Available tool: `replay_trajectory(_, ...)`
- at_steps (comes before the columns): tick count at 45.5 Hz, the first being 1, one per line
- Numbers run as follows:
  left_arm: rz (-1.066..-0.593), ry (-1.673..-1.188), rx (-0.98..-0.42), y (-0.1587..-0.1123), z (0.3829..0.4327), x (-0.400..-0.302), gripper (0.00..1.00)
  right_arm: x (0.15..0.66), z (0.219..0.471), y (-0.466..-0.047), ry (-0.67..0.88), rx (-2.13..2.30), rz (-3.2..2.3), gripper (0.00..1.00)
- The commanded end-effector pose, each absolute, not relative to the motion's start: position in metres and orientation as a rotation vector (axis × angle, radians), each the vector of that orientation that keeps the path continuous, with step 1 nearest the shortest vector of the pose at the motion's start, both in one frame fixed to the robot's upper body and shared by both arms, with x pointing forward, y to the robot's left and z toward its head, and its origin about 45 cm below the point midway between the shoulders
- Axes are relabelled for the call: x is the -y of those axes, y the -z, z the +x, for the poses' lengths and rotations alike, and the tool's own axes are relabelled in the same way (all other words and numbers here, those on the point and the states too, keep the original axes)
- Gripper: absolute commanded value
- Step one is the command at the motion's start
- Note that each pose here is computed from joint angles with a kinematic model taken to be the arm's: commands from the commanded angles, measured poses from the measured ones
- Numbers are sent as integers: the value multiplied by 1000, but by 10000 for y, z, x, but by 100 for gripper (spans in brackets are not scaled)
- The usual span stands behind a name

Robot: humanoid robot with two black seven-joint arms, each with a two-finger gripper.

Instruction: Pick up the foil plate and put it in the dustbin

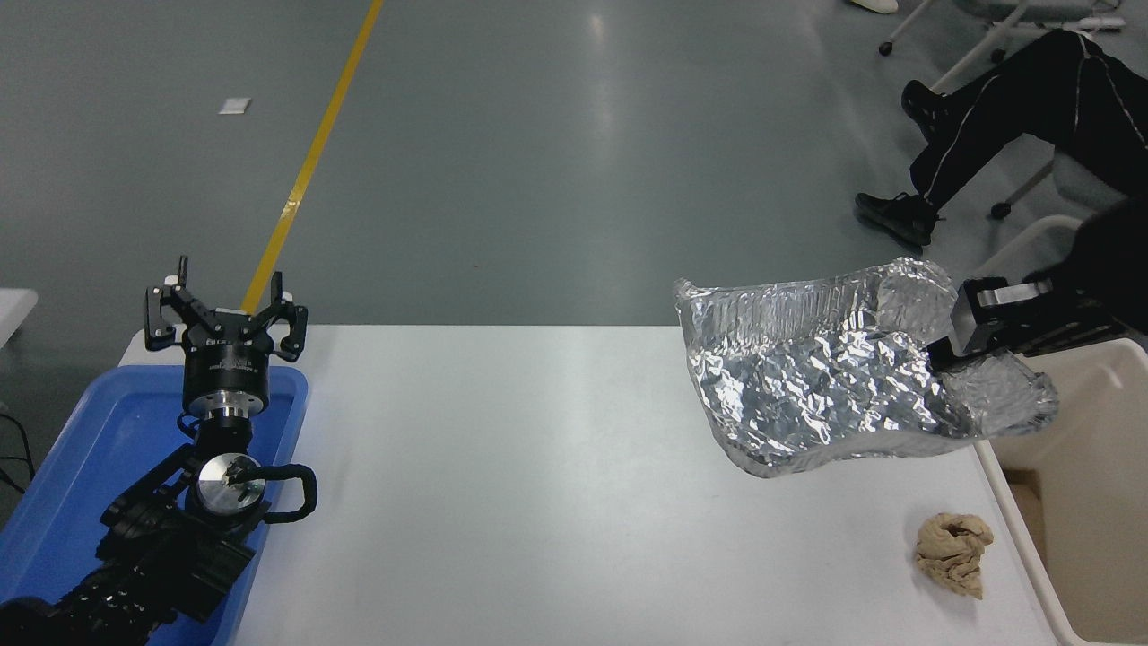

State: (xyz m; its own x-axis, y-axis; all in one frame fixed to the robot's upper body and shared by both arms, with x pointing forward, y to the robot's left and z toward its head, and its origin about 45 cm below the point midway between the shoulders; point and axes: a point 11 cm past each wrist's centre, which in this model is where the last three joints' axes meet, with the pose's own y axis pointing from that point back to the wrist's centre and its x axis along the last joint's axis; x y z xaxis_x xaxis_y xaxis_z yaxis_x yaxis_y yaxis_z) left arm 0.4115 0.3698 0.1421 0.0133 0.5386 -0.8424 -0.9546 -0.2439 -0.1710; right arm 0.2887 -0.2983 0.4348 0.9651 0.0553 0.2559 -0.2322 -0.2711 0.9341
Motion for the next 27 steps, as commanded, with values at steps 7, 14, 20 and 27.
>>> replay_trajectory(7,-1017,-1552,-567,-1421,4115,-3699,99,3513,3194,-3754,-203,257,1768,0)
replay_trajectory(14,-1016,-1551,-566,-1421,4115,-3698,99,4050,3327,-3358,-140,376,1713,0)
replay_trajectory(20,-1017,-1552,-567,-1421,4115,-3699,99,4585,3347,-3035,-86,483,1645,0)
replay_trajectory(27,-1017,-1552,-567,-1421,4115,-3699,99,5063,3313,-2622,-14,625,1631,0)
